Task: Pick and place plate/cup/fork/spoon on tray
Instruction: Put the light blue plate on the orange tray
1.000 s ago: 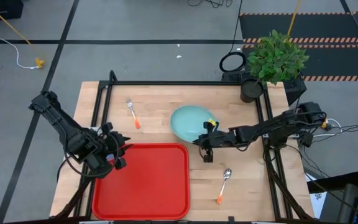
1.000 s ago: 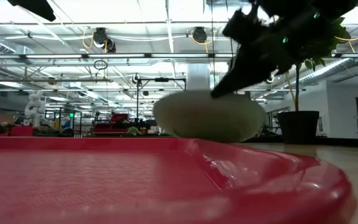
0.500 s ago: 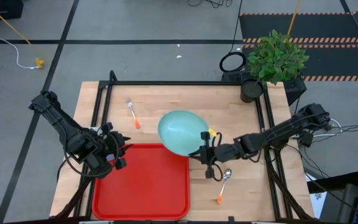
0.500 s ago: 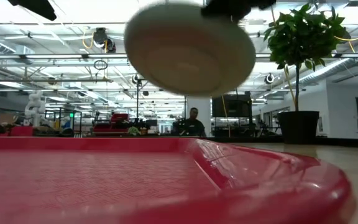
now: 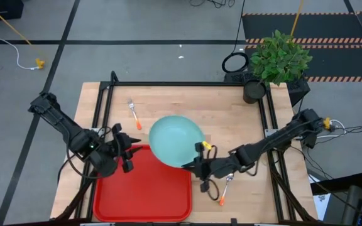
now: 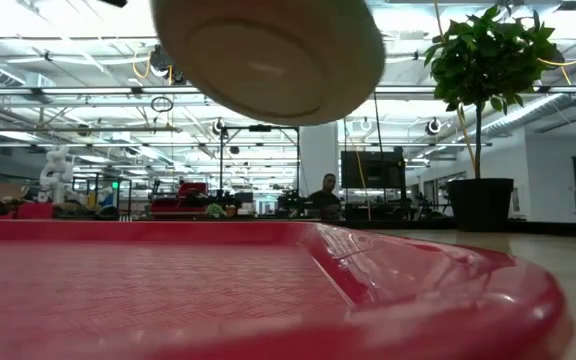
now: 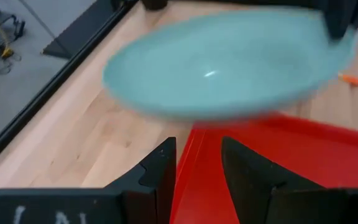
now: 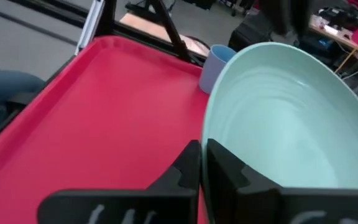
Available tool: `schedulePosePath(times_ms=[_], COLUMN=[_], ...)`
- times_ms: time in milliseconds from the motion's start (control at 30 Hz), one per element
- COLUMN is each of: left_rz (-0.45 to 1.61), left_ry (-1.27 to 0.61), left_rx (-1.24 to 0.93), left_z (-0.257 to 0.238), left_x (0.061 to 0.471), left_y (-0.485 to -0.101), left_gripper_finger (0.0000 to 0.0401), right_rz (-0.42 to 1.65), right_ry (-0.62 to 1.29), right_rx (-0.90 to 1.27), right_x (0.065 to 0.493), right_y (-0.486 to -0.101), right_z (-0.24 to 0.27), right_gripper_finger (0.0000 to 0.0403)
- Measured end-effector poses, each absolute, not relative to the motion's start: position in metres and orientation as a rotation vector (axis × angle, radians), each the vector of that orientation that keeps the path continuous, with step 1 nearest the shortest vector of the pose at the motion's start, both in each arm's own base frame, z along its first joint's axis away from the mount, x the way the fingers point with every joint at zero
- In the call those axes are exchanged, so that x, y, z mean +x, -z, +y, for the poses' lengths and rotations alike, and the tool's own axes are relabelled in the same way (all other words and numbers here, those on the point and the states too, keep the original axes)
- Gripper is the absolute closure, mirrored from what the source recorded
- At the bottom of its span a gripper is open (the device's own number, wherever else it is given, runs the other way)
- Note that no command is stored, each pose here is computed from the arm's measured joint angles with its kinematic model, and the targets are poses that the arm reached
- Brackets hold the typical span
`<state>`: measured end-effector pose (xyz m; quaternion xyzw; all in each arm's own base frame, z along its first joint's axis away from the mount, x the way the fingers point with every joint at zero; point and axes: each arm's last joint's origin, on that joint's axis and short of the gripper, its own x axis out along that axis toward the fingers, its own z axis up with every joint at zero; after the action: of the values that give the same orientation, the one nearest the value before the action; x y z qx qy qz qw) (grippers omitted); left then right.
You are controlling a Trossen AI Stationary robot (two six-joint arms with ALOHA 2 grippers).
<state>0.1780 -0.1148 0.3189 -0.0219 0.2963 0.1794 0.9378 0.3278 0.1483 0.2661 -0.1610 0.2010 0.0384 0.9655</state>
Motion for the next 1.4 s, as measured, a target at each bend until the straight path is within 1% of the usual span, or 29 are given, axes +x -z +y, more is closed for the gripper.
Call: schedulePosePath(times_ms=[200,400,633,1000,1233,1400], left_rz=[0.553,0.558,0.573,0.606,0.605,0.604], left_ry=[-0.335,-0.342,-0.343,-0.364,-0.383,-0.39], left_rx=[-0.021,-0.013,0.0,0.036,0.025,0.019], left_z=[-0.115,-0.115,-0.117,-0.119,-0.115,-0.114], left_x=[0.186,0.189,0.192,0.201,0.203,0.204], left_y=[-0.325,-0.323,-0.319,-0.31,-0.311,-0.311], left_gripper_finger=[0.027,0.027,0.027,0.027,0.027,0.027], right_rz=[0.432,0.442,0.423,0.314,0.308,0.304], right_ry=[-0.166,-0.28,-0.402,-0.484,-0.513,-0.539], right_rx=[-0.359,-0.424,-0.497,-0.522,-0.567,-0.576], right_x=[0.364,0.403,0.432,0.45,0.454,0.455], right_y=[-0.251,-0.231,-0.209,-0.177,-0.156,-0.154], right_z=[0.167,0.189,0.214,0.228,0.231,0.229], right_gripper_finger=[0.0399,0.0399,0.0399,0.0398,0.0398,0.0398])
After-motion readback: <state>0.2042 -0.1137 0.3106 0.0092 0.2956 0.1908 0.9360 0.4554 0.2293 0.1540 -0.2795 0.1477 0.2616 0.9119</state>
